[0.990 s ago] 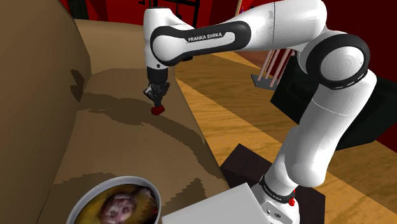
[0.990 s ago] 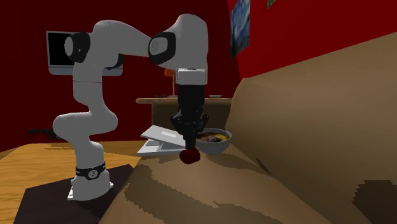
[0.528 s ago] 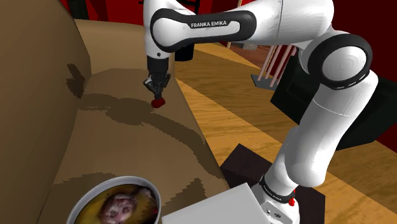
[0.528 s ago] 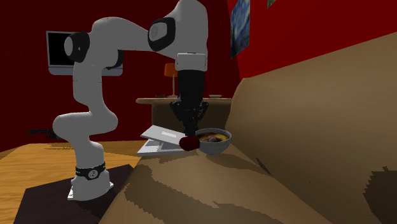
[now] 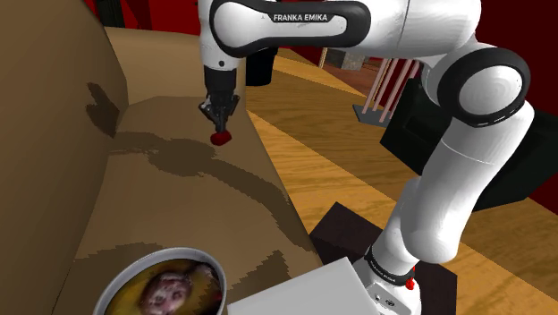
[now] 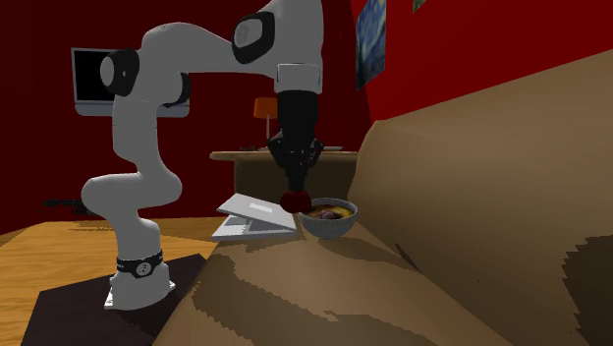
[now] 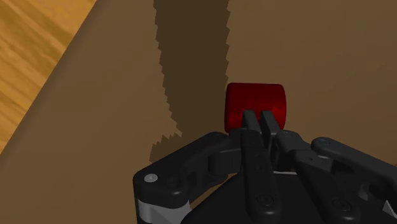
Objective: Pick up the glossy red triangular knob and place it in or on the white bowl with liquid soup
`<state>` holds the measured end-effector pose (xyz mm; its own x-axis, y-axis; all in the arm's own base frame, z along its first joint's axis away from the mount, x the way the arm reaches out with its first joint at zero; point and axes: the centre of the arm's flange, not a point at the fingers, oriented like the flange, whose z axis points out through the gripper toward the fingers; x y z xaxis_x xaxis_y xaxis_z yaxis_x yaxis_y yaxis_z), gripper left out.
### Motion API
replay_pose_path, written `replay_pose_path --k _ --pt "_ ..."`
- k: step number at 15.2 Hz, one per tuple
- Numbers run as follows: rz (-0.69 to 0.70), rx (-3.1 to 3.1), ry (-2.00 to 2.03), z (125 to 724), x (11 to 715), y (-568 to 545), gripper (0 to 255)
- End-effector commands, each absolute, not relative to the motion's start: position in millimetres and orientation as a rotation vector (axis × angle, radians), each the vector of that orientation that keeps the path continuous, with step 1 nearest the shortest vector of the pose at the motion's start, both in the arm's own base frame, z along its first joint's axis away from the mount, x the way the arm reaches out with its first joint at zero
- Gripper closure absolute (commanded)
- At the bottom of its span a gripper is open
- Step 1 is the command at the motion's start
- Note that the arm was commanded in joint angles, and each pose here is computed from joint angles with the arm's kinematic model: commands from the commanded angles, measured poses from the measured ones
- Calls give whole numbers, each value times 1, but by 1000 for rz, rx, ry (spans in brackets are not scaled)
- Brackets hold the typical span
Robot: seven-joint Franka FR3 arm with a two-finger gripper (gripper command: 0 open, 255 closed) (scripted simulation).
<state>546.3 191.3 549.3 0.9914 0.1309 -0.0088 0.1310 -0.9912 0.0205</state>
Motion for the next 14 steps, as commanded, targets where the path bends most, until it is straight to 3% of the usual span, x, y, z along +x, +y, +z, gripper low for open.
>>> replay_pose_path --k 1,14 --pt "-12 3114 204 551 530 210 255" --pt "-12 3114 204 552 425 345 255"
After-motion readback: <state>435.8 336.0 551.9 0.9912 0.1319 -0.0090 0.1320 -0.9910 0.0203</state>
